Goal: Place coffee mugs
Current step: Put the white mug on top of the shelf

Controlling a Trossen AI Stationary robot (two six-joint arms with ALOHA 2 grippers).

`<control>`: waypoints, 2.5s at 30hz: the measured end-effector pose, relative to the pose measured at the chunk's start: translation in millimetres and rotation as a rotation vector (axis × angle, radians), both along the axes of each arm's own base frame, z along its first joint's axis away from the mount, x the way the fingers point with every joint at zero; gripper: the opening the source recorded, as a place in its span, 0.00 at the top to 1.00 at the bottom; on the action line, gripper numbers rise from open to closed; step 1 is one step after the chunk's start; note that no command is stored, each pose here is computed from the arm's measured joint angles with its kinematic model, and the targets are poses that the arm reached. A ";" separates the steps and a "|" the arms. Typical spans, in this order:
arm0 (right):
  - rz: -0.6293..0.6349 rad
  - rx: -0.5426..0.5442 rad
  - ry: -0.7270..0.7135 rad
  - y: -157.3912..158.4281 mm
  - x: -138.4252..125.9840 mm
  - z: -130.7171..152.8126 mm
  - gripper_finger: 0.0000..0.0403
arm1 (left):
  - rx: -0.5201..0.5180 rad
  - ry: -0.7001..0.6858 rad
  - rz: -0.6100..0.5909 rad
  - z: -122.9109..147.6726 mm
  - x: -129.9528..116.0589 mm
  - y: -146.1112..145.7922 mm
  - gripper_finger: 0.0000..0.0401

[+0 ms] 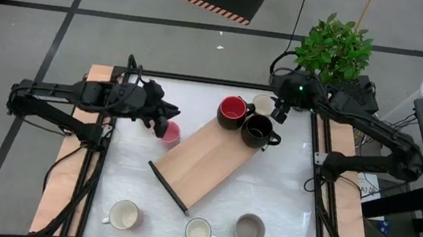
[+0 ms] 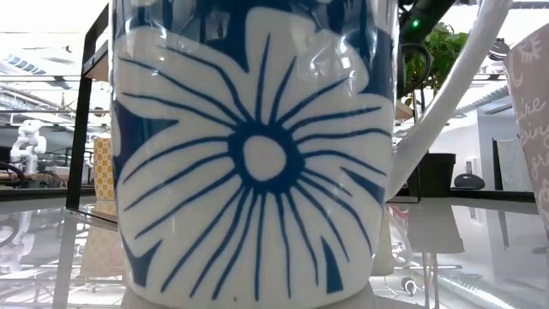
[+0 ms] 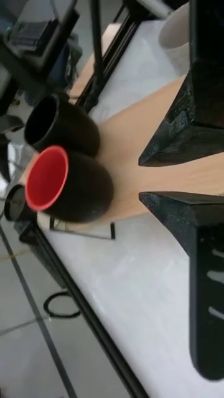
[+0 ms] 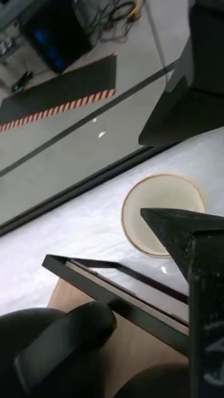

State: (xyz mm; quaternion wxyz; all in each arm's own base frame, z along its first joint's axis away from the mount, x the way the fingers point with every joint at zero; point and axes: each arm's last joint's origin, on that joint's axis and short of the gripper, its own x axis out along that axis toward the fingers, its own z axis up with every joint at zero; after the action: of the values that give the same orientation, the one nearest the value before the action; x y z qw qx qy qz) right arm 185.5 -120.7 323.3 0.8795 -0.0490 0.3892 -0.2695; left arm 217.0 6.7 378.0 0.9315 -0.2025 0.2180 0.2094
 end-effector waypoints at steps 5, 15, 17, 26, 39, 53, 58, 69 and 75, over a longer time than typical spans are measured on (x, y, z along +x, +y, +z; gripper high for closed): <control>0.069 -0.002 0.033 -11.4 -6.7 -12.5 0.60 | -0.007 -0.005 0.033 0.1 -0.3 4.4 0.80; 0.285 0.017 0.109 -26.9 -24.5 -66.5 0.60 | -0.031 -0.016 0.104 0.2 -1.3 16.2 0.80; 0.320 0.012 0.127 -26.9 -26.9 -74.6 0.60 | -0.038 -0.019 0.120 0.2 -1.5 18.6 0.80; 0.471 -0.020 0.204 -25.3 -29.9 -98.3 0.60 | -0.044 -0.024 0.170 0.2 -2.9 28.4 0.80; 0.535 0.017 0.175 -30.0 -21.7 -108.5 0.60 | -0.060 -0.109 0.217 6.5 -1.0 37.2 0.80; 0.477 -0.029 0.210 -30.1 -24.5 -104.0 0.70 | -0.067 -0.126 0.218 5.4 5.9 37.8 0.80; 0.500 -0.047 0.231 -27.4 -27.6 -101.7 0.70 | -0.081 -0.117 0.225 1.6 11.7 38.6 0.80; 0.479 -0.120 0.229 -21.7 -34.7 -89.4 0.64 | -0.086 -0.119 0.216 -2.4 21.7 39.7 0.80; 0.533 -0.196 0.318 -25.7 -37.1 -91.4 0.64 | -0.085 -0.107 0.216 -4.3 23.0 40.0 0.80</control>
State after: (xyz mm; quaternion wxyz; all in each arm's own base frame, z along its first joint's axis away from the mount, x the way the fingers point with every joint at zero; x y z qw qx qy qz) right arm 148.4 -146.4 231.9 0.8383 -0.2749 0.4676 -0.0549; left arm 240.0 46.7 373.7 0.9043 -0.2749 0.1535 0.2882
